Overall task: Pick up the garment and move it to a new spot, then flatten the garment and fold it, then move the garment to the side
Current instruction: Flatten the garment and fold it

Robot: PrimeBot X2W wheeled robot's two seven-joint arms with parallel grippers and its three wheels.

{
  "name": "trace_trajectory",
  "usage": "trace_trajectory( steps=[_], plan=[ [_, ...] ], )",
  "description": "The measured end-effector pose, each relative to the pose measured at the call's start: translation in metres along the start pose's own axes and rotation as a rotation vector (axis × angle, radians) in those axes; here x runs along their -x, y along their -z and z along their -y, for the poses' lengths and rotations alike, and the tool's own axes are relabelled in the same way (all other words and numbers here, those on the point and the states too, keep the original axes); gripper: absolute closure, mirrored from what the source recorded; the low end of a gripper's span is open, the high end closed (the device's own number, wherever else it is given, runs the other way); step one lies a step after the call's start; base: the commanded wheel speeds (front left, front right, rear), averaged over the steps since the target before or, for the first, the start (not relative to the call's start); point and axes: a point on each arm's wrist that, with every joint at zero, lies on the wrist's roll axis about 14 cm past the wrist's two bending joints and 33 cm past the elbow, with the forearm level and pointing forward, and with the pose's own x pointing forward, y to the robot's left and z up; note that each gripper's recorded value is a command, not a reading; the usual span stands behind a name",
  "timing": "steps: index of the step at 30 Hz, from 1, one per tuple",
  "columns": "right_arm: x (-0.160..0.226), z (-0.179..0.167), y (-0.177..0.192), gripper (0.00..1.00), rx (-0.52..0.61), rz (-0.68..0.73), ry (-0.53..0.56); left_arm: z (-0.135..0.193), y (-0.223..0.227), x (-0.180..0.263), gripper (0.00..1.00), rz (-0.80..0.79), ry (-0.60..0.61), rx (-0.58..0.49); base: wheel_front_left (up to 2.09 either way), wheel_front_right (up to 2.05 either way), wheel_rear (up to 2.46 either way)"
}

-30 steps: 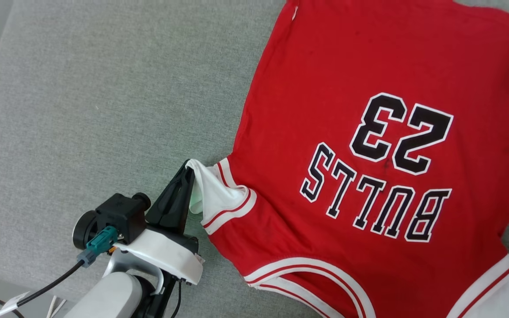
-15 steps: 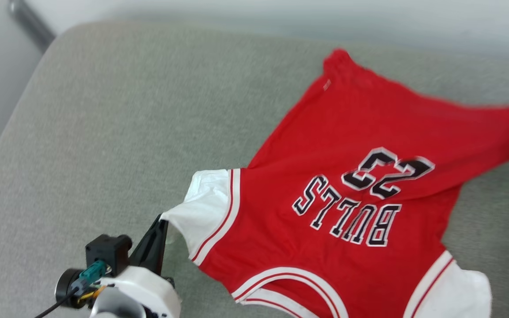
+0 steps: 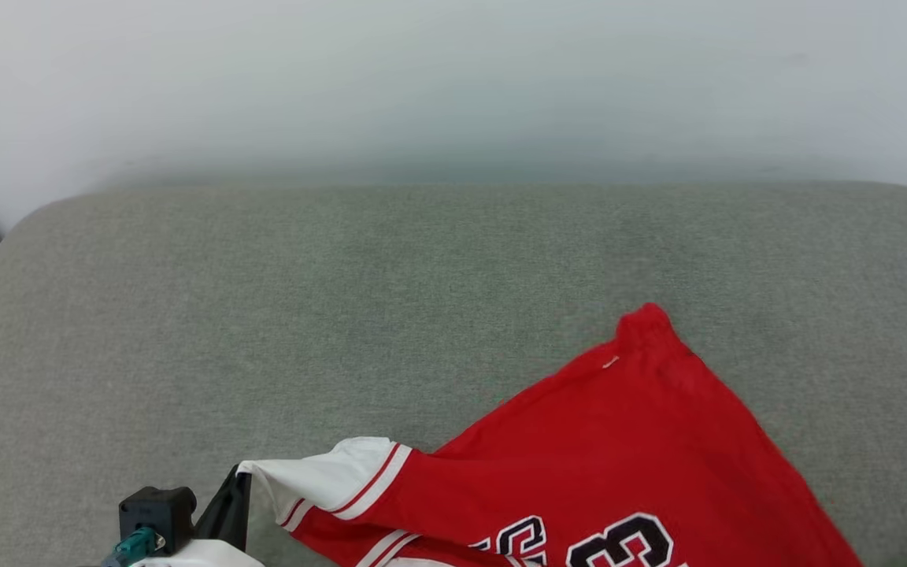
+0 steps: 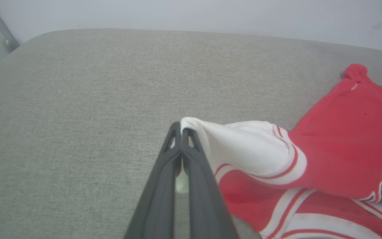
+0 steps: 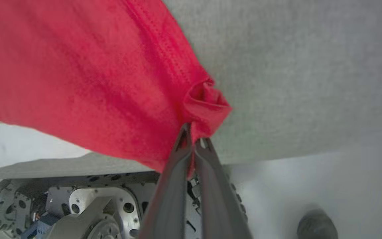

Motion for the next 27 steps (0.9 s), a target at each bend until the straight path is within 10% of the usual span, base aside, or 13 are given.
trace_trajectory(
  steps=[3, 4, 18, 27],
  plan=[
    [0.007, -0.006, 0.044, 0.72, -0.095, -0.071, -0.025, 0.009, -0.002, -0.001, 1.0, -0.001, 0.026, 0.004, 0.0, 0.0, 0.0],
    [0.01, -0.006, 0.046, 0.0, -0.11, -0.059, -0.027, 0.012, -0.003, -0.002, 1.0, 0.0, 0.036, 0.006, 0.0, 0.0, 0.0],
    [0.045, -0.015, -0.117, 0.0, -0.156, 0.741, -0.035, 0.028, -0.026, -0.021, 1.0, 0.043, 0.1, -0.021, 0.0, 0.0, 0.0],
    [-0.011, -0.096, -0.173, 0.0, -0.004, 0.575, -0.213, 0.036, -0.049, -0.049, 1.0, 0.096, 0.143, -0.029, 0.0, 0.0, 0.0]
  ],
)
